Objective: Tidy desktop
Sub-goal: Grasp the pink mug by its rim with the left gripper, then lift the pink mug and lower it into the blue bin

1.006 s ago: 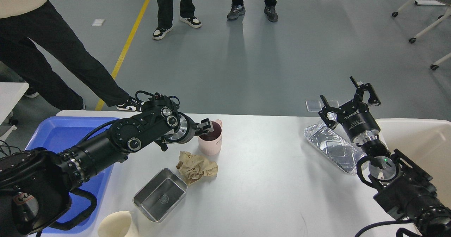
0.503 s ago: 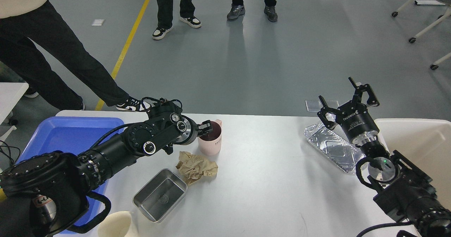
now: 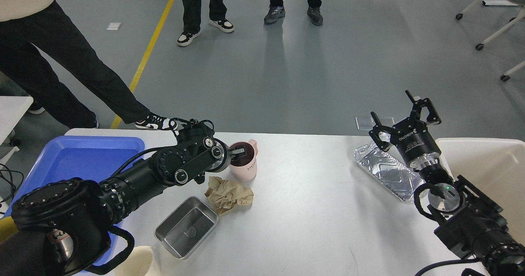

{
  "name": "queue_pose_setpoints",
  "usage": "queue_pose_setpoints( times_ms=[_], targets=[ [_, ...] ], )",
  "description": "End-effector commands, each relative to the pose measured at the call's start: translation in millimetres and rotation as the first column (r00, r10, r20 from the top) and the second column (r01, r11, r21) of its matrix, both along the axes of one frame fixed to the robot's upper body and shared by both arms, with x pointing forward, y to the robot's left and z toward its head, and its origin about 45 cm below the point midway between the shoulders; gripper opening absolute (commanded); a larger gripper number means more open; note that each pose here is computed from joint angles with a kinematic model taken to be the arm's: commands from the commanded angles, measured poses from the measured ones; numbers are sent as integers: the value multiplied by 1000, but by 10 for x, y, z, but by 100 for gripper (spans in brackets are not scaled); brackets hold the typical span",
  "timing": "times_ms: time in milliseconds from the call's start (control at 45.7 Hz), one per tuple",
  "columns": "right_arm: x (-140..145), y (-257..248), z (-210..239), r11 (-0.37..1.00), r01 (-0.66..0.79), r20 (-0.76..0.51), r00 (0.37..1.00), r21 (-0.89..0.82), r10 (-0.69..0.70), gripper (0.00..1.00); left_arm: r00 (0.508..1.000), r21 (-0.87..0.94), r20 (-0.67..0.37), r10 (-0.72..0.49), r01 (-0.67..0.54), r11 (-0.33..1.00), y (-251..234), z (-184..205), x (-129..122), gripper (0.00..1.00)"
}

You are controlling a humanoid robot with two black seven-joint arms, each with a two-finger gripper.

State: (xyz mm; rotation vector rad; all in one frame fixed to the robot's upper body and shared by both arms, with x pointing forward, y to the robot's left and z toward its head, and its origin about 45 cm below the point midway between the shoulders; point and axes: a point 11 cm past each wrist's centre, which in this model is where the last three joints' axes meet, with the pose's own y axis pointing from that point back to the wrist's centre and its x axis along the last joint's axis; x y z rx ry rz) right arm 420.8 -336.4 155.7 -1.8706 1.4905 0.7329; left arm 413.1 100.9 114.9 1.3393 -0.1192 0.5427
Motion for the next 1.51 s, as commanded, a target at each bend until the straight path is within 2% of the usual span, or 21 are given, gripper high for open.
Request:
queue_pose_setpoints(
  times_ms=[0, 262, 394, 525, 612, 809, 962, 1050, 1181, 1334, 1487],
  targets=[
    [-3, -13, -6, 1000, 2, -3, 1000, -3, -2, 100, 1000, 16, -4, -13, 13, 1000, 19, -23, -14, 2],
    [-3, -21, -5, 1000, 4, -3, 1000, -4, -4, 100, 999, 16, -15, -29, 30, 999, 32, 8, -2, 0],
    [1, -23, -2, 1000, 4, -3, 1000, -5, -5, 100, 996, -1, -18, -93, 93, 996, -61, 237, 65, 0],
    [1, -29, 0, 1000, 5, -3, 1000, -7, -5, 100, 989, 4, 4, -149, 149, 989, 203, 791, 265, 0],
    [6, -40, 14, 1000, 6, -1, 1000, -10, -6, 100, 978, 14, 3, -209, 209, 978, 412, 1234, 299, 0],
    [8, -28, 14, 1000, 3, -1, 1000, -9, -3, 100, 949, 54, -9, -315, 315, 947, 1295, 2193, 146, 0],
    [7, -24, 12, 1000, 1, -2, 1000, -11, -1, 100, 966, 21, 87, -242, 241, 970, 1805, 2922, 98, 0],
    [7, -22, 9, 1000, 1, -3, 1000, -12, -1, 100, 968, 15, 130, -216, 216, 976, 1912, 3159, 90, 0],
    [12, -19, 15, 1000, -1, -2, 1000, -15, 1, 100, 966, 13, 156, -207, 207, 978, 1953, 3279, 86, 0],
    [13, -14, 17, 1000, -3, -2, 1000, -15, 3, 100, 974, 18, 129, -186, 185, 983, 2053, 3163, 76, 0],
    [13, -14, 17, 1000, -3, -2, 1000, -15, 3, 100, 999, 53, 39, -14, 12, 998, 2854, 2708, -115, 0]
  ],
)
